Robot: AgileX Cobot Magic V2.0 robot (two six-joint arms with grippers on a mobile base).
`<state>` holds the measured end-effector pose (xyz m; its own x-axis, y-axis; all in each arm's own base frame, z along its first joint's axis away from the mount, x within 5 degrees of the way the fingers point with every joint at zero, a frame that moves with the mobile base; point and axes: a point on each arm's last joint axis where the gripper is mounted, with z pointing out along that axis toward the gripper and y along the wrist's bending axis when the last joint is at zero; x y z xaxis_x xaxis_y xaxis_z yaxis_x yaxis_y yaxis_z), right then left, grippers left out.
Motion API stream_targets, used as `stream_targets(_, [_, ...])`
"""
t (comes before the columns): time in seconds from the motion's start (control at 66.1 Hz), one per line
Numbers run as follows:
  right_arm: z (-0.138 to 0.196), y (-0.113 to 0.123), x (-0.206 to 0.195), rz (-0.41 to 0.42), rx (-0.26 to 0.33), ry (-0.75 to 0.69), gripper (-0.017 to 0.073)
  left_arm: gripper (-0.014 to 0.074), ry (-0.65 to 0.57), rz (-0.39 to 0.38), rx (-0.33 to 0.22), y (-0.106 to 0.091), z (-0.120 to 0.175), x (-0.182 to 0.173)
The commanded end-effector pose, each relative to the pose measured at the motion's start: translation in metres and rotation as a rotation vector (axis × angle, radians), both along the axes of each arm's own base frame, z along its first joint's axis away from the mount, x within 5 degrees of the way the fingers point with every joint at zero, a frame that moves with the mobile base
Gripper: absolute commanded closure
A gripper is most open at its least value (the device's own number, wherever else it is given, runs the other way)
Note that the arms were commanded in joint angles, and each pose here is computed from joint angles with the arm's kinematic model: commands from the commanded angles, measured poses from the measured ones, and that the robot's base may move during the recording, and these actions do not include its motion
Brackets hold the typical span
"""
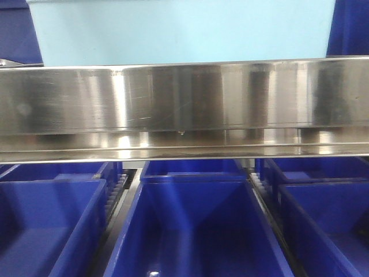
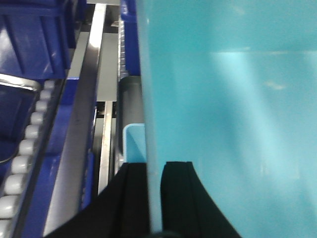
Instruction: Move two blue bins to right shelf middle
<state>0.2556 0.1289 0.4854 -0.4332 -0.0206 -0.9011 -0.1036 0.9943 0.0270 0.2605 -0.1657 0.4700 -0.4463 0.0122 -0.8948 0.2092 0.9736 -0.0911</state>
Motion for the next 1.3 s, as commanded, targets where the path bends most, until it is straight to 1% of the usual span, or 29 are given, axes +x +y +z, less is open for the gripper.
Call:
stream_targets(0.0, [0.001, 0.0, 0.002, 0.0, 0.024, -0.082, 0.0718, 0.0704, -0.062, -0.046, -0.016, -0.005, -0.004, 0.002])
stream_targets(0.136, [-0.018, 0.008, 0.007, 0.042, 0.051, -0.11, 0.0718, 0.0704, -0.069, -0.038, -0.022, -0.001, -0.016, 0.011])
stream_targets(0.227, [-0.029, 0.013, 0.01, 0.086, 0.042, -0.143, 0.0718, 0.0704, -0.076, -0.024, -0.032, 0.005, -0.021, 0.018])
stream_targets(0.272, [-0.034, 0.014, 0.012, 0.088, 0.034, -0.157, 0.0718, 0.0704, -0.08, -0.018, -0.038, 0.008, -0.022, 0.021])
stream_targets(0.363, [-0.041, 0.013, 0.014, 0.056, 0.046, -0.156, 0.0718, 0.0704, -0.101, -0.024, -0.052, 0.01, -0.026, 0.026])
stream_targets(0.439, [-0.044, 0.011, 0.015, 0.034, 0.019, -0.166, 0.0718, 0.0704, -0.13, -0.048, -0.065, 0.008, -0.029, 0.028])
stream_targets(0.545, [-0.044, 0.01, 0.015, 0.027, 0.017, -0.165, 0.0718, 0.0704, -0.144, -0.06, -0.074, 0.007, -0.03, 0.029])
stream_targets(0.605, [-0.045, 0.009, 0.015, 0.013, 0.027, -0.154, 0.0718, 0.0704, -0.139, -0.059, -0.072, 0.006, -0.032, 0.03])
stream_targets(0.802, [-0.057, 0.009, 0.016, 0.002, 0.002, -0.117, 0.0718, 0.0704, -0.103, -0.056, -0.066, 0.003, -0.041, 0.035])
stream_targets(0.998, [-0.069, 0.013, 0.018, 0.038, -0.008, -0.108, 0.0718, 0.0704, -0.083, -0.057, -0.054, -0.002, -0.05, 0.042])
stream_targets(1.104, [-0.078, 0.011, 0.022, 0.033, -0.018, -0.09, 0.0718, 0.0704, -0.071, -0.06, -0.049, -0.003, -0.055, 0.043])
stream_targets(1.225, [-0.091, 0.008, 0.027, 0.007, -0.006, -0.058, 0.0718, 0.0704, -0.049, -0.069, -0.036, -0.004, -0.068, 0.044])
stream_targets(1.286, [-0.09, 0.007, 0.028, 0.008, 0.02, -0.067, 0.0718, 0.0704, -0.033, -0.07, -0.026, -0.004, -0.074, 0.044])
